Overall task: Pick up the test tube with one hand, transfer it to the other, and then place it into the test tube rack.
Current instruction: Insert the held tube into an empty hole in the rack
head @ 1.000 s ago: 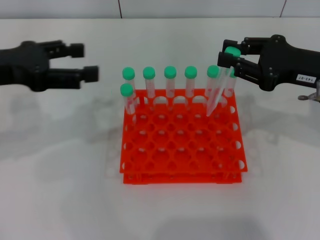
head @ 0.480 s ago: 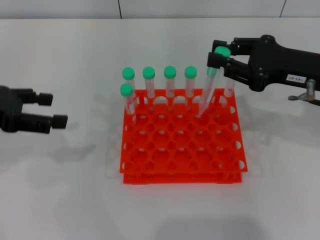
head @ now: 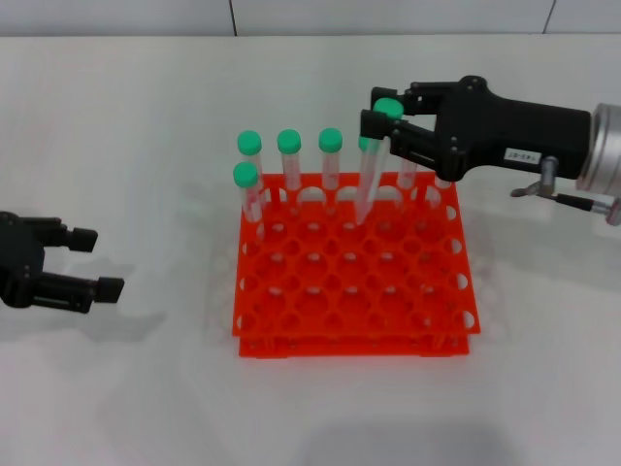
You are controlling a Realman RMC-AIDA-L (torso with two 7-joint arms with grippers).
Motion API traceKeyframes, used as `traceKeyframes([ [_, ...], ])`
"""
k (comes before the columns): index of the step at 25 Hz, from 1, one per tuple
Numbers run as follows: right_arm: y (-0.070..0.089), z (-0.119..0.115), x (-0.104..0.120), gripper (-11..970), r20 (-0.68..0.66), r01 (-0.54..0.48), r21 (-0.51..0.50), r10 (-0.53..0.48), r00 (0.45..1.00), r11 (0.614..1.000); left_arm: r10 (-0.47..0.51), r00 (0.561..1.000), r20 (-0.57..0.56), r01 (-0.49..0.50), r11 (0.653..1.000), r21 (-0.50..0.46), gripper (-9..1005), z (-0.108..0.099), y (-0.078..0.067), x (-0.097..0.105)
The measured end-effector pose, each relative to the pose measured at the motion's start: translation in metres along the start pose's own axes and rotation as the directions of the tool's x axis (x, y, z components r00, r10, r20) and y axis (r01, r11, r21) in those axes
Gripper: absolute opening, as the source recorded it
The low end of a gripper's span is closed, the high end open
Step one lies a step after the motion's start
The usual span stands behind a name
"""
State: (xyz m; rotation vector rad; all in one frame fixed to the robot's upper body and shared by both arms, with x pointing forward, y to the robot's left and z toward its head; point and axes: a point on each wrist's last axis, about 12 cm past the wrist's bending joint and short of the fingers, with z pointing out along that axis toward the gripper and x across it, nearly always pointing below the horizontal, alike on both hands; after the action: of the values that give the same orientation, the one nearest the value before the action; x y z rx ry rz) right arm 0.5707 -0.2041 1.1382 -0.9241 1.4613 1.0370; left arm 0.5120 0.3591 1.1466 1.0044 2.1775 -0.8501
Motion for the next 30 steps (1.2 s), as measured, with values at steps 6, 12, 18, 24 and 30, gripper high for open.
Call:
traceKeyframes([
  [6, 0.005, 0.015, 0.001, 266, 0.029, 0.025, -0.003, -0.025, 0.999, 1.0, 0.01, 0.999, -0.039, -0.01, 1.0, 0.004, 888, 0.002, 0.0, 0.005],
  [12, 0.01, 0.027, 0.005, 266, 0.027, 0.041, 0.006, -0.042, 0.999, 0.999, 0.028, 0.999, -0.039, -0.028, 1.0, 0.01, 888, 0.004, -0.002, 0.008],
  [18, 0.01, 0.038, 0.01, 266, -0.009, 0.05, 0.024, -0.05, 0.999, 0.998, 0.04, 0.998, -0.039, -0.039, 0.999, 0.025, 888, 0.007, -0.002, 0.011],
  [24, 0.011, 0.044, 0.009, 266, 0.026, 0.067, 0.045, -0.068, 0.997, 0.997, 0.046, 0.998, -0.041, -0.045, 0.999, 0.027, 888, 0.009, -0.001, 0.013],
  [30, 0.012, 0.05, 0.013, 266, 0.054, 0.076, 0.064, -0.079, 0.995, 0.995, 0.05, 0.998, -0.038, -0.049, 0.998, 0.032, 888, 0.011, -0.001, 0.015],
])
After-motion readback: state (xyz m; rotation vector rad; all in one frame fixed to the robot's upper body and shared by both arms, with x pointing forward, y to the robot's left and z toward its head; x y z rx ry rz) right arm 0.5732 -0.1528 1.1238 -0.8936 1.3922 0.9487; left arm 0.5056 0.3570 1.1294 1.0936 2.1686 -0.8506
